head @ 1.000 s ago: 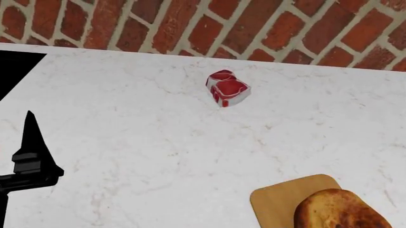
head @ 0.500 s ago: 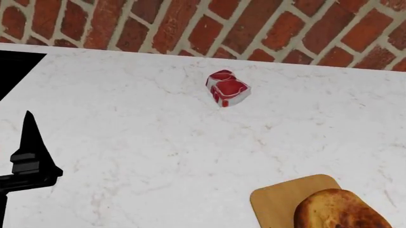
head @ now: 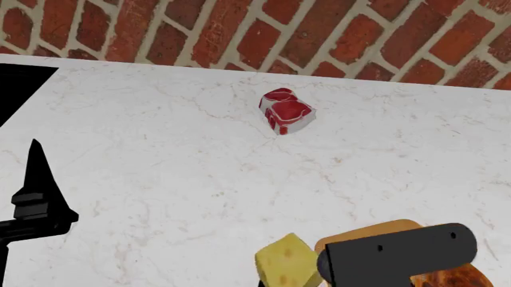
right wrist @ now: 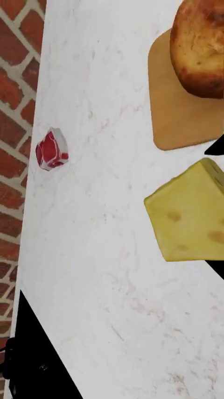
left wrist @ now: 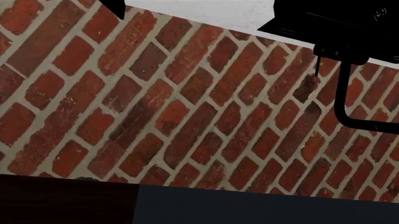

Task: Pick up the wedge of cheese and place it on the slice of bread to prepare a simple cheese on bread dish.

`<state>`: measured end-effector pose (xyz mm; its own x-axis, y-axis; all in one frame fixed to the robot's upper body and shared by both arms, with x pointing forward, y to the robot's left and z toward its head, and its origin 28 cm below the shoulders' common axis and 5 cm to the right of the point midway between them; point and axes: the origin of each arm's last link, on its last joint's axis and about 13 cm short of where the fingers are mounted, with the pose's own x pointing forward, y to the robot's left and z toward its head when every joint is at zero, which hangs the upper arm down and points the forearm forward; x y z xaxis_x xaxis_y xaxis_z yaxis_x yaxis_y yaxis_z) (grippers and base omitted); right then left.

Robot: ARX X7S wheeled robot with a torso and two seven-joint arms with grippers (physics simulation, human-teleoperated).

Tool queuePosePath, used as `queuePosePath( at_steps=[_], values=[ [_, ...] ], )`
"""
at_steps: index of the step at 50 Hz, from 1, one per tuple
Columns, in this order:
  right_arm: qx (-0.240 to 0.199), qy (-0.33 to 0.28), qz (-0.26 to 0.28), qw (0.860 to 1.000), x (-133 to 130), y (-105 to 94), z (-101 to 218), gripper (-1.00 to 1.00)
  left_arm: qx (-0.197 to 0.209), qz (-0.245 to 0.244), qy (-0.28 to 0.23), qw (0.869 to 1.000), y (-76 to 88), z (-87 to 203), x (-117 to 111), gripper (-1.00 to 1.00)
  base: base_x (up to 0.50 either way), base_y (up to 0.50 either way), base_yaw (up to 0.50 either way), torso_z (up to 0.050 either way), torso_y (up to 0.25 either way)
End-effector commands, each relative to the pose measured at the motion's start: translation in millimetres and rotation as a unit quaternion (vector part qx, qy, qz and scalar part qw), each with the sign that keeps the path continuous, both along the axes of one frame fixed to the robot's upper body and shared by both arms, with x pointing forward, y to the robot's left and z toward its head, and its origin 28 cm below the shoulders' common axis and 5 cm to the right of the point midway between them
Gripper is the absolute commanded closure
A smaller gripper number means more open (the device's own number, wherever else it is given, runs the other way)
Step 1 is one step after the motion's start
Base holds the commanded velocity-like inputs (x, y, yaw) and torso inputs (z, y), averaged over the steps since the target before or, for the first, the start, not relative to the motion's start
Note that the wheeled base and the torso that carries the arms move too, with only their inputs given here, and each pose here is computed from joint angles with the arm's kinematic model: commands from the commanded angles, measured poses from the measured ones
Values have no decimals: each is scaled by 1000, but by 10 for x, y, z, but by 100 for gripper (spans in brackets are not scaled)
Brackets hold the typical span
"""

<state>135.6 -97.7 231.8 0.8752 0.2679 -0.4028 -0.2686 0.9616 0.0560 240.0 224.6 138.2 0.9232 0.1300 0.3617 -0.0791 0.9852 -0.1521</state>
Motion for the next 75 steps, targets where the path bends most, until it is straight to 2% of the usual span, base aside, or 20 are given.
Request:
queuePosePath(
  at_steps=[1,7,18,23,28,34,36,38,40,41,42,49,53,63,67,75],
  values=[
    [-5,-46,-61,997,20,-251,332,100,2,-2,1,1000,-5,2,3,-100,0,0,0,0,0],
    [10,-57,-91,994,51,-389,516,100,1,-1,0,1000,-2,1,1,-100,0,0,0,0,2],
    [46,-39,-140,988,112,-641,745,100,0,0,0,1000,2,0,-3,-100,0,0,0,0,0],
    [56,-27,-159,985,123,-699,831,100,0,1,-1,1000,2,2,-4,-100,0,0,0,0,0],
    [46,-25,-167,985,113,-711,906,100,0,0,0,1000,-1,4,-1,-100,0,0,0,0,0],
    [65,-18,-182,981,117,-775,1007,100,0,1,0,1000,-2,4,-2,-100,0,0,0,0,0],
    [64,17,-205,976,143,-792,1018,100,1,1,0,1000,-3,3,-1,-100,0,0,0,0,0],
    [86,22,-214,973,167,-804,1039,100,1,1,0,1000,-3,2,-1,-100,0,0,0,0,0],
    [88,32,-218,972,193,-829,1019,100,-1,1,-1,1000,0,3,-3,-100,0,0,0,0,0],
    [103,37,-244,963,214,-840,1021,100,-3,2,-2,1000,3,5,-6,-100,0,0,0,0,0],
    [99,46,-219,970,203,-835,1015,100,-4,3,-3,1000,4,5,-5,-100,0,0,0,0,0],
    [119,83,-210,967,266,-847,979,100,-2,-2,-2,1000,2,2,-2,-100,0,0,0,0,0],
    [108,98,-190,971,323,-835,985,100,-2,-1,-3,1000,2,0,-1,-100,0,0,0,0,2],
    [66,143,-183,970,577,-770,919,100,-5,-1,-6,1000,3,4,-11,-100,0,0,0,0,0],
    [42,157,-182,970,605,-725,922,100,-6,-2,-7,1000,3,5,-14,-100,0,0,0,0,0],
    [31,177,-194,964,626,-723,864,100,-7,-3,-6,1000,5,4,-7,-100,0,0,0,0,0]
  ],
)
